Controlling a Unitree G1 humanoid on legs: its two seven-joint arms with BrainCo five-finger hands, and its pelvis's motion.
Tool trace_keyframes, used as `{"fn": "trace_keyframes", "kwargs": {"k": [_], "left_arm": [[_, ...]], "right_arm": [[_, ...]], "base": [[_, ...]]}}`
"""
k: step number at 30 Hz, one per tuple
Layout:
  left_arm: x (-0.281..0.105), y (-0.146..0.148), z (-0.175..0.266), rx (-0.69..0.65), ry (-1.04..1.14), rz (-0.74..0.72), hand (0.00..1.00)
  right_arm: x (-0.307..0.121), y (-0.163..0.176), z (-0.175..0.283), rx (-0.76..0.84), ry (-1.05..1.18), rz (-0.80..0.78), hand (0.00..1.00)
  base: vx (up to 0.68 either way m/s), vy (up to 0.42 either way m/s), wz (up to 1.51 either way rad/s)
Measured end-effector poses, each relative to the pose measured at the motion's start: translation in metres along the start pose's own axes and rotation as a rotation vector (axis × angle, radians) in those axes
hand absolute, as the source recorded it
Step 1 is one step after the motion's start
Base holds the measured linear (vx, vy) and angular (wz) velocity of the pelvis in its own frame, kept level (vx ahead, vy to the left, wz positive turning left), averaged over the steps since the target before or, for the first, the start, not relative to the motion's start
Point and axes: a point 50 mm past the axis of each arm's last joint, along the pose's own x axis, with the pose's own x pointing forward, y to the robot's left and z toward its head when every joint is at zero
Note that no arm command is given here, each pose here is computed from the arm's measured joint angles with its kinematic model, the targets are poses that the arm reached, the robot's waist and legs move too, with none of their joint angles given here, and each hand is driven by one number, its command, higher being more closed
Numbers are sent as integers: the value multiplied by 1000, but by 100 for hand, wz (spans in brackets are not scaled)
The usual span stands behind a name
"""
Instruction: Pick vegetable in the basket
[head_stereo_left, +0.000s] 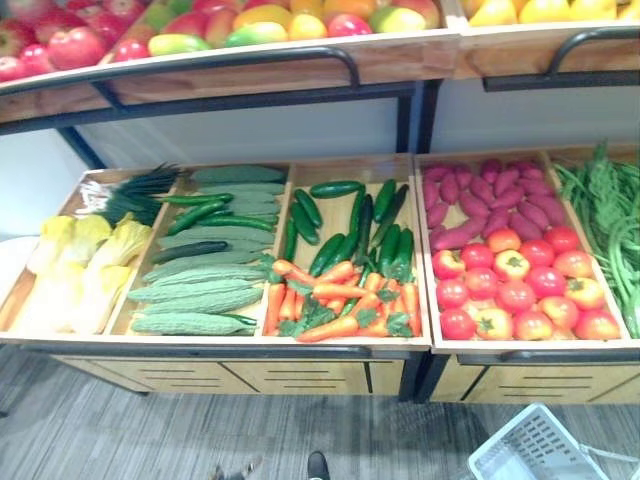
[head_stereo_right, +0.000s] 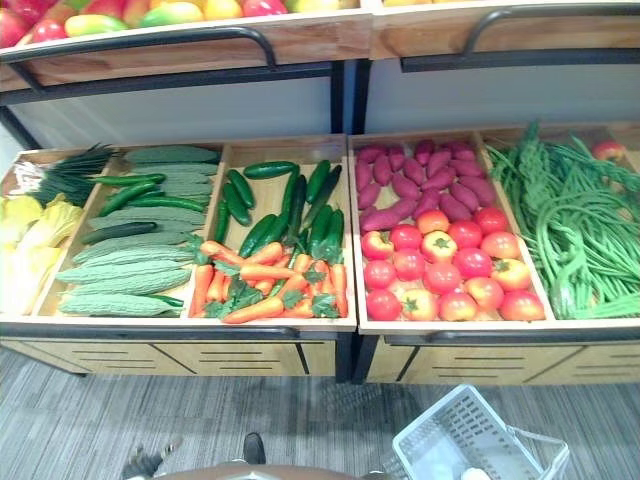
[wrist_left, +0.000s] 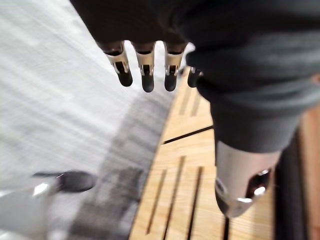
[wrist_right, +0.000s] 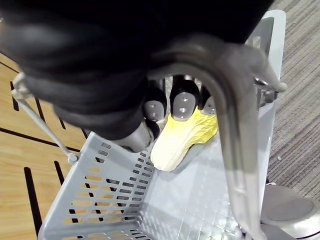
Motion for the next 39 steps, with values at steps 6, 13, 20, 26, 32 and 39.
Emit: {"fn": "trace_keyframes", "kwargs": {"k": [6,13,20,26,32,39], "left_arm": [[-4,41,87,316,-513,232,0],[-48,46,170,586,-1083,253,0],[-63,55,201,905,-1262,83,0],[-60,40,216,1177,-1314,-119,0],[-69,5,241,1282,-1461,-225,0],[-61,-14,259,1338,-1477,-206,0]], "right_arm": [[-3,11,0,-44,-43,17,100],[-6,22,2,-150,-86,66,100],[-2,18,18,-229,-139,76,100],[0,10,34,-287,-199,72,100],[-2,12,37,-355,-247,89,100],[-6,22,28,-373,-246,124,100]], "base": [[56,-12,6],[60,-27,-4],[40,-20,-17],[15,-7,-10],[-29,13,-7],[-89,12,0]]}}
